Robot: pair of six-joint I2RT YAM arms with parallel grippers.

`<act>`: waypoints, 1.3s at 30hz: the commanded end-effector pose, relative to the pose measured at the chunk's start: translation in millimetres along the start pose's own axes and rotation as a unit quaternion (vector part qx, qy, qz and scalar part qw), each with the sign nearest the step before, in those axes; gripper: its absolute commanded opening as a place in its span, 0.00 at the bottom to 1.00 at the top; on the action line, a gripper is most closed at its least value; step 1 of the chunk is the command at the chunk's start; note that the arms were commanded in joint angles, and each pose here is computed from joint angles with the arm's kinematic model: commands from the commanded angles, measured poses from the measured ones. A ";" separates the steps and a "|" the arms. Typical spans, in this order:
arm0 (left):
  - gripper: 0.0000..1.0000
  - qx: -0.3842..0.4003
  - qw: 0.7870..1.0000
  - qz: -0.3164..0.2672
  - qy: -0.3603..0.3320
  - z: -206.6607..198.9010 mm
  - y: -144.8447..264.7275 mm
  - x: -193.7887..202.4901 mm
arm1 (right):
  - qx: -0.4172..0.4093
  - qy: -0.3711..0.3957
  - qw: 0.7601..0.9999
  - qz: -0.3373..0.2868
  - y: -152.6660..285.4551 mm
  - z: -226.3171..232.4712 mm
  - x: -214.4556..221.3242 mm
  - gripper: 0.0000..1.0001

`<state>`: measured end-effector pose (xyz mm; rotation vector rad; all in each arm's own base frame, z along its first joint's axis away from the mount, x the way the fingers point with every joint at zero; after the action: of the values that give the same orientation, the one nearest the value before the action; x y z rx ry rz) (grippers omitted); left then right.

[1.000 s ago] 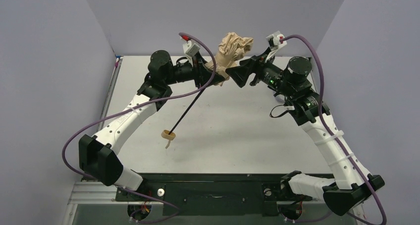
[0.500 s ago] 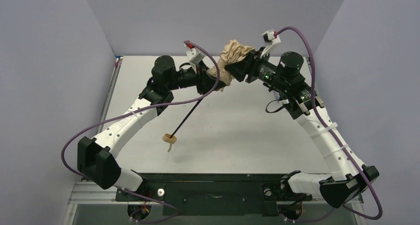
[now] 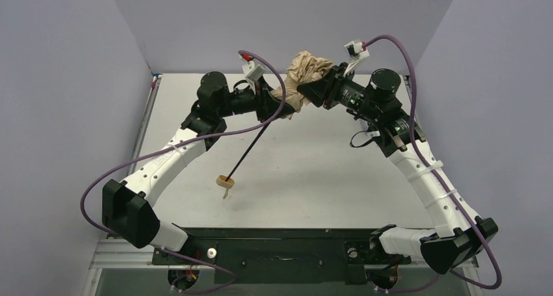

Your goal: Open the umbrella

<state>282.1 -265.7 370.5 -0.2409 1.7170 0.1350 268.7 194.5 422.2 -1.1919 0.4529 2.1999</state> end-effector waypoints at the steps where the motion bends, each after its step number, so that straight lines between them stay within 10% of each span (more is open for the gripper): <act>1: 0.00 0.043 0.996 -0.066 -0.035 -12.8 8.0 -44.3 | -0.004 0.016 1.000 -0.008 2.6 -8.2 -11.0 0.36; 5: 0.00 0.040 0.996 -0.068 -0.038 -8.8 8.6 -45.4 | -0.016 0.013 1.000 -0.004 10.6 -5.0 -14.3 0.45; 19: 0.00 0.051 0.996 -0.070 -0.031 -7.9 6.3 -46.1 | -0.032 0.024 0.999 0.027 19.9 -1.9 1.2 0.23; 39: 0.00 0.073 0.994 -0.078 -0.012 -10.6 2.6 -46.3 | -0.046 0.038 0.997 0.042 29.3 4.6 6.6 0.37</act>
<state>280.3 -263.8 383.0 -0.2135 1.8018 -0.0137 246.5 179.9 414.8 -1.2845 0.4540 2.3210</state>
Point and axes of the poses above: each gripper's point midway between its finger pads, its own y axis back along the fingers, its own z axis along the line the jaws close on, x = y × z, the point moved 7 cm from there along y, back along the fingers, and after that the axes turned 7 degrees about -y, right-handed, at the moved point
